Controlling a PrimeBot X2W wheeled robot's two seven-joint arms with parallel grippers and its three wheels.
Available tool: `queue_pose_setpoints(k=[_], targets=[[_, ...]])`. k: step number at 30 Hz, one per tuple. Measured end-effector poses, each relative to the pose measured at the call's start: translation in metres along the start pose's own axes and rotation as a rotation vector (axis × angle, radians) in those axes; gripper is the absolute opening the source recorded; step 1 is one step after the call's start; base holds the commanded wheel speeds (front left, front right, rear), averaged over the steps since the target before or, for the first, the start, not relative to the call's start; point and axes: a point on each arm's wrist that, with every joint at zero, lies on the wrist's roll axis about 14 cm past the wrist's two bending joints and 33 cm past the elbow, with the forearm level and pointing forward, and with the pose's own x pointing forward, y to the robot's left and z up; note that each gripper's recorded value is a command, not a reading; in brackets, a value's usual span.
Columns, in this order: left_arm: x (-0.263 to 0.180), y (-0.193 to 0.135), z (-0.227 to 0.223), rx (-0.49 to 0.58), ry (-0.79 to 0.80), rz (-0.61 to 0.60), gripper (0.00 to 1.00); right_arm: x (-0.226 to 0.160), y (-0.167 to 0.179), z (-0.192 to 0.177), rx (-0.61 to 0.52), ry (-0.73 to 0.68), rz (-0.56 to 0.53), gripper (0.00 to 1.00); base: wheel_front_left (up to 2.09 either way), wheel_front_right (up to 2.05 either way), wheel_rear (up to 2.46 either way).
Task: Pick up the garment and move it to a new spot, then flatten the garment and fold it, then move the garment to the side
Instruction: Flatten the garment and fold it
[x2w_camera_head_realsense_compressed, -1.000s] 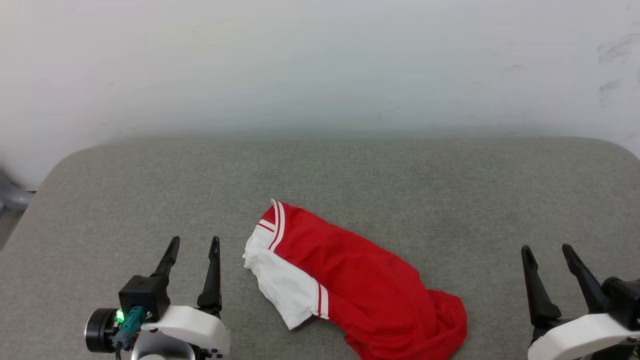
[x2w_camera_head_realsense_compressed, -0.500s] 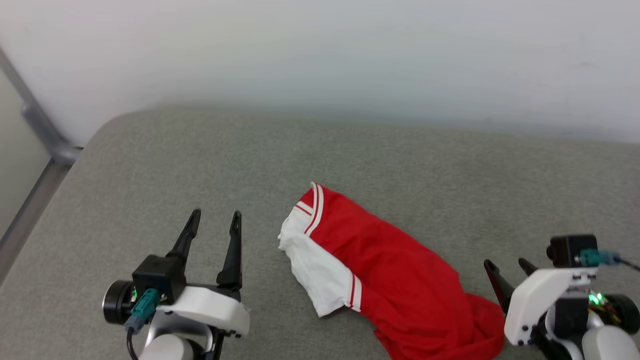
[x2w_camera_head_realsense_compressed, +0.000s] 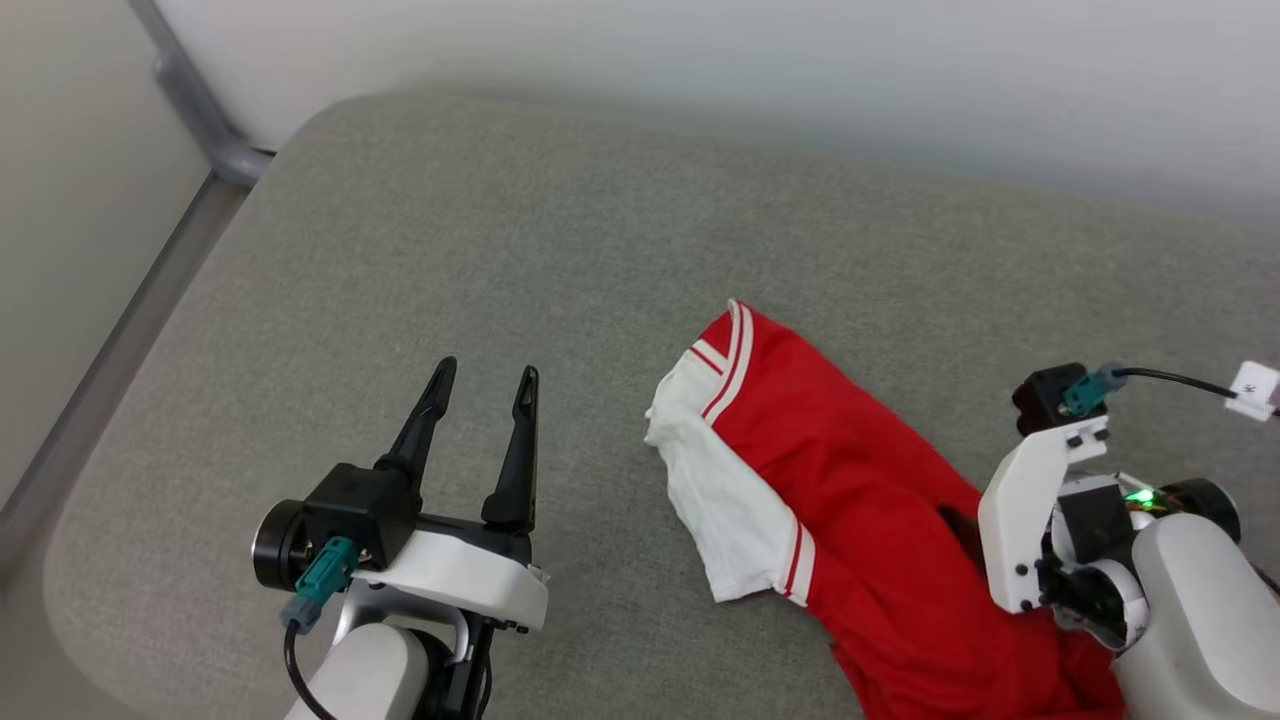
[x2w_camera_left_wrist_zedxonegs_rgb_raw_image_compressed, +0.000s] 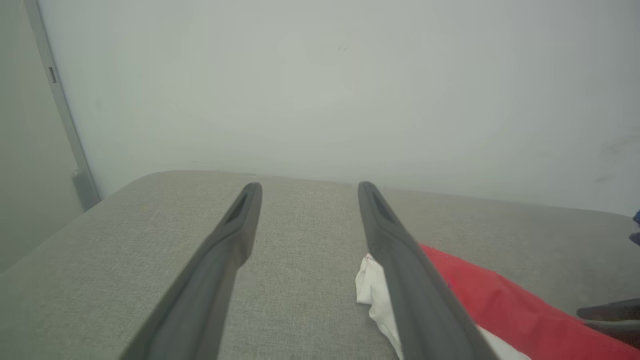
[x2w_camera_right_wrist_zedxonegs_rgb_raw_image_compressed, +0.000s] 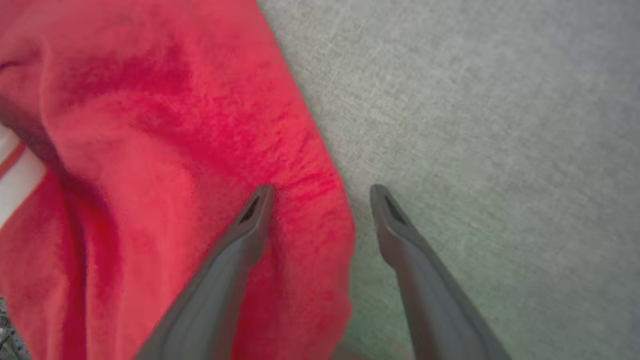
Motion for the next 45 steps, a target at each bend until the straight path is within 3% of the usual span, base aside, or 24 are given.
queue_pose_setpoints(k=[5, 7, 8, 12, 19, 23, 27, 32, 40, 41, 42, 43, 45], targets=[[0.000, 0.007, -0.008, -0.004, 0.020, 0.028, 1.00, 0.021, 0.005, -0.032, 0.005, 0.182, 0.042, 1.00, 0.00, 0.00, 0.00], [-0.001, 0.010, -0.009, -0.002, 0.025, 0.034, 1.00, 0.022, 0.006, -0.035, 0.015, 0.212, 0.053, 0.53, 0.00, 0.00, 0.00], [-0.001, 0.011, -0.009, 0.001, 0.024, 0.036, 1.00, 0.022, 0.007, -0.036, 0.015, 0.217, 0.056, 0.00, 0.00, 0.00, 0.00], [-0.002, 0.010, -0.009, -0.001, 0.021, 0.033, 1.00, 0.017, 0.010, -0.029, 0.028, 0.163, 0.065, 0.00, 0.00, 0.00, 0.00], [-0.002, 0.002, -0.011, 0.004, 0.024, -0.006, 1.00, -0.013, -0.006, 0.036, 0.016, -0.175, -0.006, 0.00, 0.00, 0.00, 0.00], [-0.004, -0.007, -0.015, 0.003, 0.038, -0.041, 1.00, -0.044, -0.023, 0.053, 0.032, -0.321, -0.078, 0.00, 0.00, 0.00, 0.00], [-0.007, -0.017, -0.018, -0.005, 0.053, -0.068, 1.00, -0.071, -0.049, 0.022, 0.110, -0.351, -0.174, 0.00, 0.00, 0.00, 0.00], [-0.013, -0.028, -0.024, -0.018, 0.081, -0.098, 1.00, -0.102, -0.074, -0.048, 0.271, -0.316, -0.297, 0.00, 0.00, 0.00, 0.00], [-0.020, -0.039, -0.026, -0.023, 0.103, -0.133, 1.00, -0.123, -0.066, -0.156, 0.461, -0.187, -0.386, 0.00, 0.00, 0.00, 0.00], [-0.020, -0.039, -0.026, -0.023, 0.105, -0.133, 1.00, -0.123, -0.064, -0.161, 0.473, -0.188, -0.385, 0.03, 0.00, 0.00, 0.00], [-0.021, -0.040, -0.027, -0.021, 0.109, -0.135, 1.00, -0.125, -0.064, -0.163, 0.481, -0.208, -0.390, 0.46, 0.00, 0.00, 0.00], [-0.022, -0.039, -0.028, -0.021, 0.114, -0.133, 1.00, -0.127, -0.064, -0.160, 0.492, -0.244, -0.389, 1.00, 0.00, 0.00, 0.00], [-0.023, -0.039, -0.029, -0.021, 0.120, -0.134, 1.00, -0.133, -0.068, -0.147, 0.492, -0.345, -0.403, 1.00, 0.00, 0.00, 0.00]])
